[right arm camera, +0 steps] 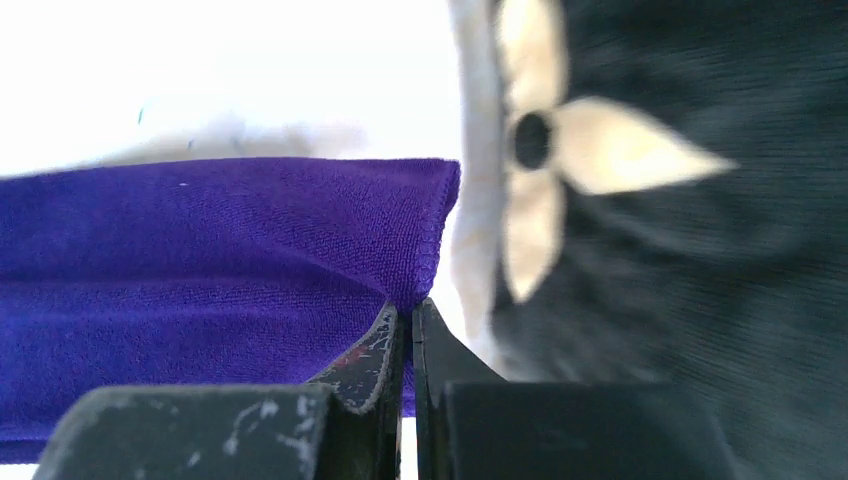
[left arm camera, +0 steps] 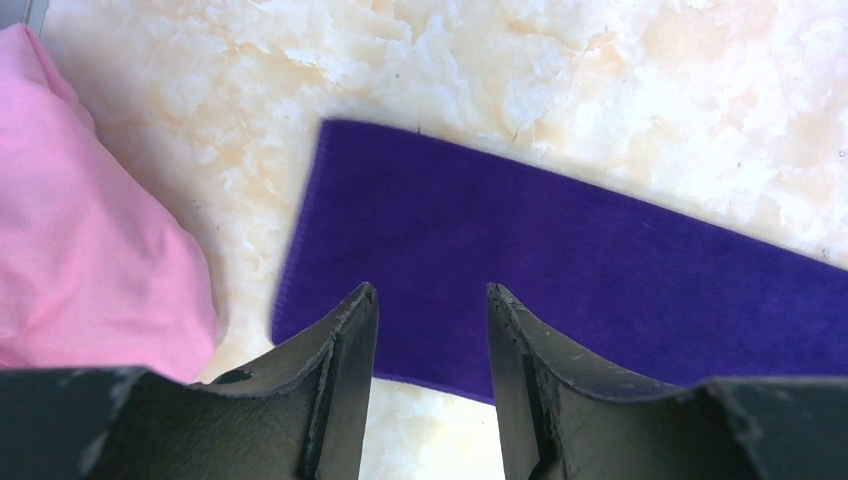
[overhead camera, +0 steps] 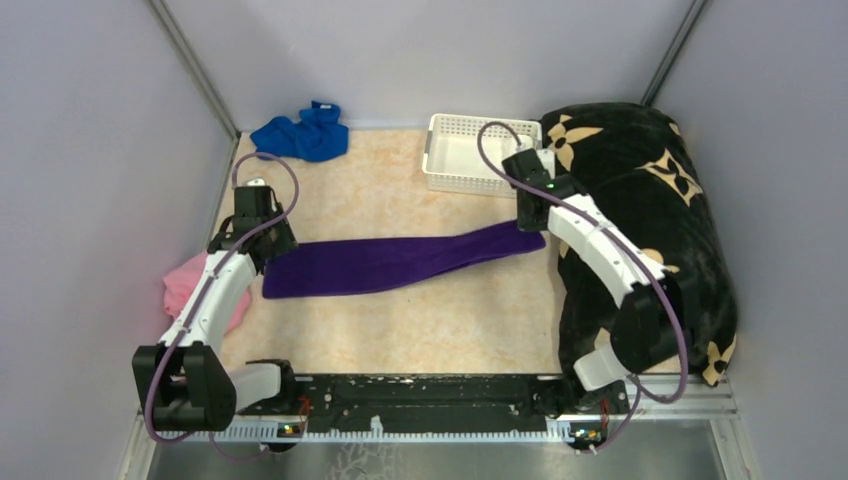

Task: Roll the towels
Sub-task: Fold the towel at the center of the board.

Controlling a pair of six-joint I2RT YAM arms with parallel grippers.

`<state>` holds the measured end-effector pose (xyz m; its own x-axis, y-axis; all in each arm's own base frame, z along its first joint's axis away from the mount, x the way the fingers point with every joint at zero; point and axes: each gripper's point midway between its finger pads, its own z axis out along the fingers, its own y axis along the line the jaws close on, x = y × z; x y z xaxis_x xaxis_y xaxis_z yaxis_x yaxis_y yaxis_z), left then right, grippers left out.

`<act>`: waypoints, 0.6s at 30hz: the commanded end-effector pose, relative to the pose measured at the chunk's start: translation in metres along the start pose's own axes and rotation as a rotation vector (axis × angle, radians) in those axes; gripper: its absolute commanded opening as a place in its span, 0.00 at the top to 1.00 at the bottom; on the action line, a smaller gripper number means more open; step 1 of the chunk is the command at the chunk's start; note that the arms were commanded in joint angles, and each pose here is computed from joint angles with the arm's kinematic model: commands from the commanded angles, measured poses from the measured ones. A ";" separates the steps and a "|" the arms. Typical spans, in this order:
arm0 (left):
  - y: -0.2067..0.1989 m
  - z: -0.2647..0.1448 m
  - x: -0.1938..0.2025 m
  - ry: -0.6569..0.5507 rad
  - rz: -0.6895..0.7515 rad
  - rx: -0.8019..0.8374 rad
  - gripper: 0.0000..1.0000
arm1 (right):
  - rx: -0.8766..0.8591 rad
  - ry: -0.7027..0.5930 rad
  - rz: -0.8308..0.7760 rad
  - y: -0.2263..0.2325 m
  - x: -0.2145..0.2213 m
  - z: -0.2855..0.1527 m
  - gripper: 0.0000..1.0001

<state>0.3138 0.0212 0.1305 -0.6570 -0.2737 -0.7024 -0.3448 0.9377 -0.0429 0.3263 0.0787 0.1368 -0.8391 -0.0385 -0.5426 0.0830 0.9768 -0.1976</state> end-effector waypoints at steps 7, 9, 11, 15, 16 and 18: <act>-0.012 -0.009 -0.005 -0.031 0.012 0.062 0.49 | 0.443 -0.165 0.116 -0.158 -0.042 -0.075 1.00; -0.015 -0.009 -0.002 -0.022 0.016 0.082 0.49 | 0.468 -0.190 0.129 -0.170 -0.048 -0.084 1.00; -0.021 -0.008 0.002 -0.009 0.023 0.110 0.49 | 0.452 -0.201 0.113 -0.170 -0.054 -0.089 1.00; -0.034 -0.005 0.013 0.045 0.026 0.179 0.49 | 0.178 -0.205 0.062 -0.119 -0.062 -0.081 1.00; -0.037 -0.004 0.016 0.061 0.026 0.196 0.49 | 0.118 -0.205 0.037 -0.101 -0.062 -0.079 1.00; -0.047 -0.004 0.024 0.104 0.022 0.245 0.49 | 0.004 -0.196 -0.001 -0.067 -0.059 -0.076 1.00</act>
<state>0.3133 -0.0060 0.1284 -0.6850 -0.2655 -0.6784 -0.2454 0.9609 -0.1282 0.3204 -0.0291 0.2381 -0.7481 -0.0234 -0.6632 0.2810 0.8942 -0.3485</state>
